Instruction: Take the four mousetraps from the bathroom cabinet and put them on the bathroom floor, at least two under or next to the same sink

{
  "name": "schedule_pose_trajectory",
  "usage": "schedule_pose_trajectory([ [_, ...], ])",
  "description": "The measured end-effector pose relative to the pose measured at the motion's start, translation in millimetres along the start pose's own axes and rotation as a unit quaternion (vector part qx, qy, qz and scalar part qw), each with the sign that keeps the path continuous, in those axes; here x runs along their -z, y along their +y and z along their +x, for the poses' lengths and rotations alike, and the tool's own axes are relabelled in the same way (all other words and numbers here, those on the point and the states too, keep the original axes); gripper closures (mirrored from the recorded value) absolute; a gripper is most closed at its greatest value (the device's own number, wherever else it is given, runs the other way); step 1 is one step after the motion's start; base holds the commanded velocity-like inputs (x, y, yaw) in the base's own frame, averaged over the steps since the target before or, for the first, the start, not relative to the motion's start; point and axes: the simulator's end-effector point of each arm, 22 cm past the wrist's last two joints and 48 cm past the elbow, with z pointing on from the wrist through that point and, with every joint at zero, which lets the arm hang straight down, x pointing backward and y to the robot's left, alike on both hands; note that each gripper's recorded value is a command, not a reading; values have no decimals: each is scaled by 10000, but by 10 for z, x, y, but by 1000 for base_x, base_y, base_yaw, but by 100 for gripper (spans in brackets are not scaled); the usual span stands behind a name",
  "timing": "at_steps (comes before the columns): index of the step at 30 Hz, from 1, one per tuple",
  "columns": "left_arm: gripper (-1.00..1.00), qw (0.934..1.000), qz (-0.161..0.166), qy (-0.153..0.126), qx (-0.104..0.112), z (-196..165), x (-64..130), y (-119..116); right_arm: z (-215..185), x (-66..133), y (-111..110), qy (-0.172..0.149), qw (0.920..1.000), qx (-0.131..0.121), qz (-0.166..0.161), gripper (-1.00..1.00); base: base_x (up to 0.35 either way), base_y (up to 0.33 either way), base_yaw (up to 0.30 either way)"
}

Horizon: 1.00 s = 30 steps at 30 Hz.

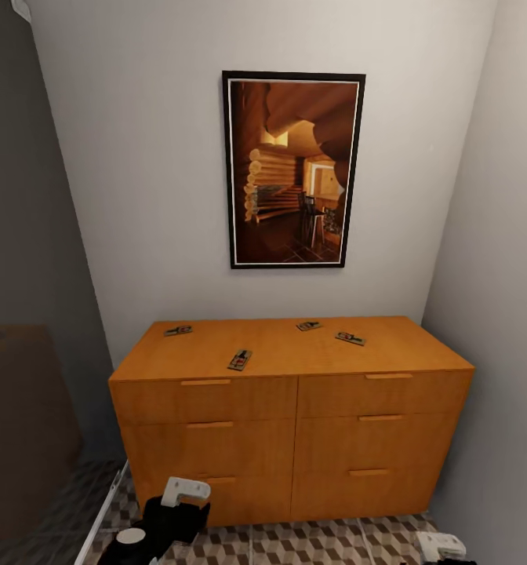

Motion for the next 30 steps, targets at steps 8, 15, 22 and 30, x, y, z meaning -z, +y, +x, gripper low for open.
schedule_pose_trajectory([
  [8, -100, 9991, 77, -425, 37, -799, 62, -118, -703, 560, -144, -462, 9988, -99, 118, -100, 0, 0, 0],
  [15, -100, 9954, 189, -942, 24, -1503, 139, -260, -1133, 729, -185, -828, 9962, -152, 203, -100, 0, 0, 0],
  [22, -100, 9877, 289, -1531, -148, -2306, 322, -445, -1527, 887, -258, -1177, 9921, -226, 359, -100, 0, 0, 0],
  [30, -100, 9788, 293, -1998, -329, -3000, 563, -518, -1898, 1053, -307, -1497, 9872, -298, 460, -100, 0, 0, 0],
])
